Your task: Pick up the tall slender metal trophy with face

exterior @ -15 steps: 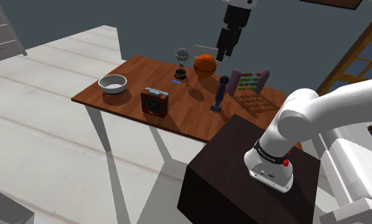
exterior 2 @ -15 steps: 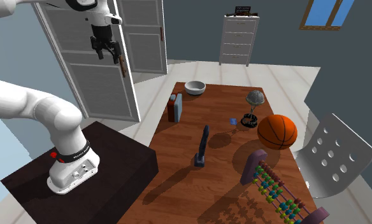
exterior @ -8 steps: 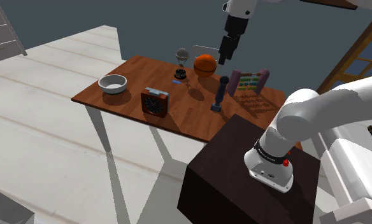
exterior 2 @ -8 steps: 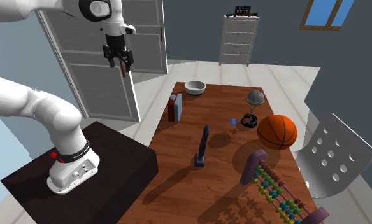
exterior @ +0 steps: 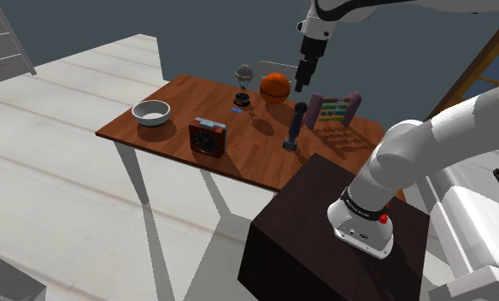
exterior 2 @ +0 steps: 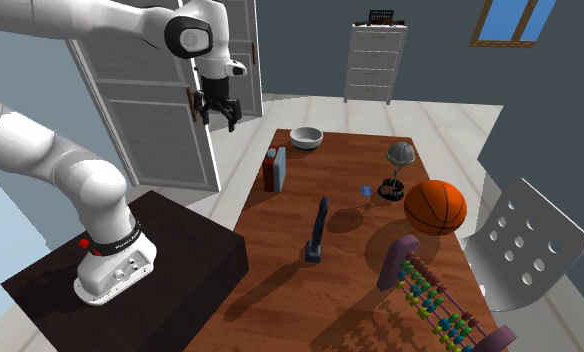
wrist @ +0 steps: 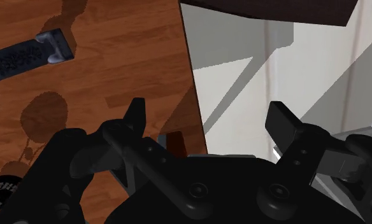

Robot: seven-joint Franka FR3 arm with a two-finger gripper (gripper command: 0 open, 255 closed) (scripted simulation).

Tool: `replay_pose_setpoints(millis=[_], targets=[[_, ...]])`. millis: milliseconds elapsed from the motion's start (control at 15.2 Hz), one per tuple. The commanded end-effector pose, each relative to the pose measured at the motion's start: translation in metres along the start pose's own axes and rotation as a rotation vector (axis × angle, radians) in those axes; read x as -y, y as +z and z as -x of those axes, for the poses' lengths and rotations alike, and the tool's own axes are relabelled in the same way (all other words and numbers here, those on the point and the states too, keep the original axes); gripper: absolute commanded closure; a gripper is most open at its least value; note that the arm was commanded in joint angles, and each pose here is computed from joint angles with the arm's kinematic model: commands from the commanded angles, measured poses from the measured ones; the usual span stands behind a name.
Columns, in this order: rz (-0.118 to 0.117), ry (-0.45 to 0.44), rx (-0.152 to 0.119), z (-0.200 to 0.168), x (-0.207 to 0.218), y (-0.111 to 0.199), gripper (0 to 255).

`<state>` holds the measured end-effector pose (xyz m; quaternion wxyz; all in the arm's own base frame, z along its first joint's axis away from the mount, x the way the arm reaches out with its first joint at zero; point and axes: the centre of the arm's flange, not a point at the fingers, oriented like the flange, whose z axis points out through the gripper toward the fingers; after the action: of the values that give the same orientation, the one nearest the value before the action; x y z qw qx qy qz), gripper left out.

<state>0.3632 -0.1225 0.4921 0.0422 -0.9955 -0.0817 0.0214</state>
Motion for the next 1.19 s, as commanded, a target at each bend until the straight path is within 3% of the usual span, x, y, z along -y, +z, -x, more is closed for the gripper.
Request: replay_pose_setpoints(millis=[0, 1122], targets=[[0.001, -0.011, 0.006, -0.004, -0.023, 0.013, 0], [0.003, -0.093, 0.062, -0.050, -0.218, 0.115, 0]])
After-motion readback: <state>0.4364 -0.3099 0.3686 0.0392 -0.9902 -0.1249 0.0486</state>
